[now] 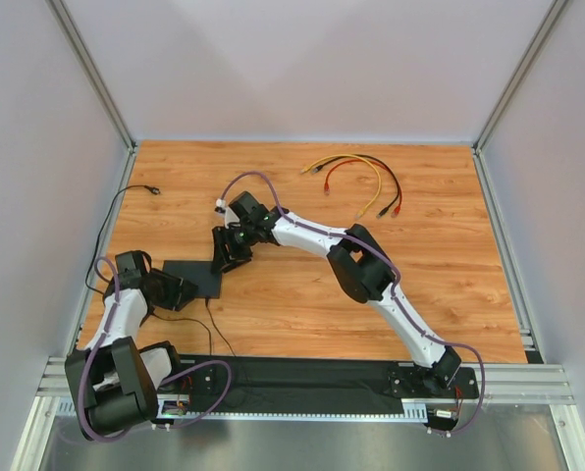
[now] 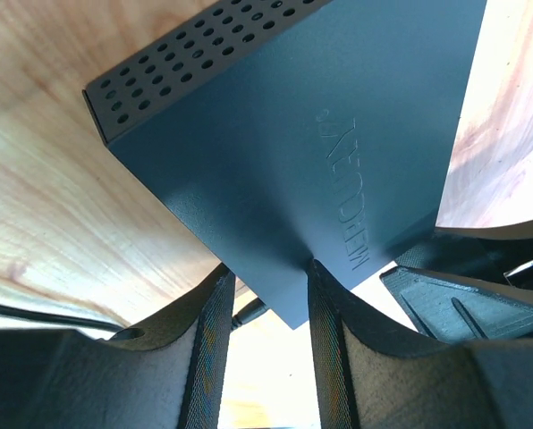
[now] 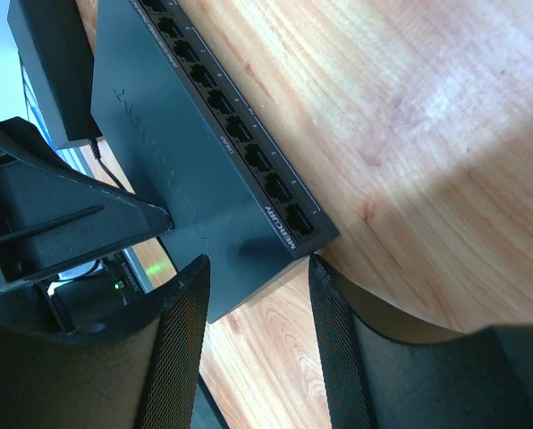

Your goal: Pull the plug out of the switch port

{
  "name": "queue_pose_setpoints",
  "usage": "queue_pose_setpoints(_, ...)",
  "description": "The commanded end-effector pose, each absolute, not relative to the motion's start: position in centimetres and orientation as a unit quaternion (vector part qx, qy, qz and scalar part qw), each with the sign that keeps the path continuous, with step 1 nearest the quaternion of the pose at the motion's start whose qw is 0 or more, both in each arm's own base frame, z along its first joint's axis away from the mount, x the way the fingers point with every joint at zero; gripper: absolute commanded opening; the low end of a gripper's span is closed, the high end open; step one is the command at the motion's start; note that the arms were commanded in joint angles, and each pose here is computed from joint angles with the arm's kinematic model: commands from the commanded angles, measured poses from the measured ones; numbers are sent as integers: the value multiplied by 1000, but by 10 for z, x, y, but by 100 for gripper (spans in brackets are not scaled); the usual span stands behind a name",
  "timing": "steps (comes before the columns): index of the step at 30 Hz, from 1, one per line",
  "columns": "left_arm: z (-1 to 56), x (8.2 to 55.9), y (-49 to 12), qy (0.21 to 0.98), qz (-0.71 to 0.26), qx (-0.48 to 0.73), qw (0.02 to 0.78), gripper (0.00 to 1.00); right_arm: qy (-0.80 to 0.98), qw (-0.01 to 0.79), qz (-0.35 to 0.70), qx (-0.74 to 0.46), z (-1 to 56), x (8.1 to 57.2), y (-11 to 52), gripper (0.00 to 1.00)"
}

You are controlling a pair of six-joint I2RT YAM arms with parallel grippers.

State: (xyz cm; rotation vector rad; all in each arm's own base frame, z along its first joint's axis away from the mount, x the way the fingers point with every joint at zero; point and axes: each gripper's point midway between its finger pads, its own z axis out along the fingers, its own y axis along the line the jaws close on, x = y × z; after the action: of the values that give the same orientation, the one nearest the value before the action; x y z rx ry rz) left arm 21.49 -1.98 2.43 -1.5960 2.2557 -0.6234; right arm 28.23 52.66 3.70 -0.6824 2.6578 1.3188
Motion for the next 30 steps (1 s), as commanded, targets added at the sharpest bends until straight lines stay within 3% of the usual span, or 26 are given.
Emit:
queue_pose_setpoints(1, 12, 214, -8, 789, -181, -564, 161, 45, 866, 58, 444, -222, 44, 290, 535, 50)
queue_pose_setpoints(20, 30, 220, -7, 800, -190, -536, 190, 43, 841, 90, 496, -195, 55, 322, 570, 45)
queue_pose_setpoints(30, 81, 224, -5, 807, -207, -479, 279, 45, 847, 129, 481, -186, 68, 342, 542, 47)
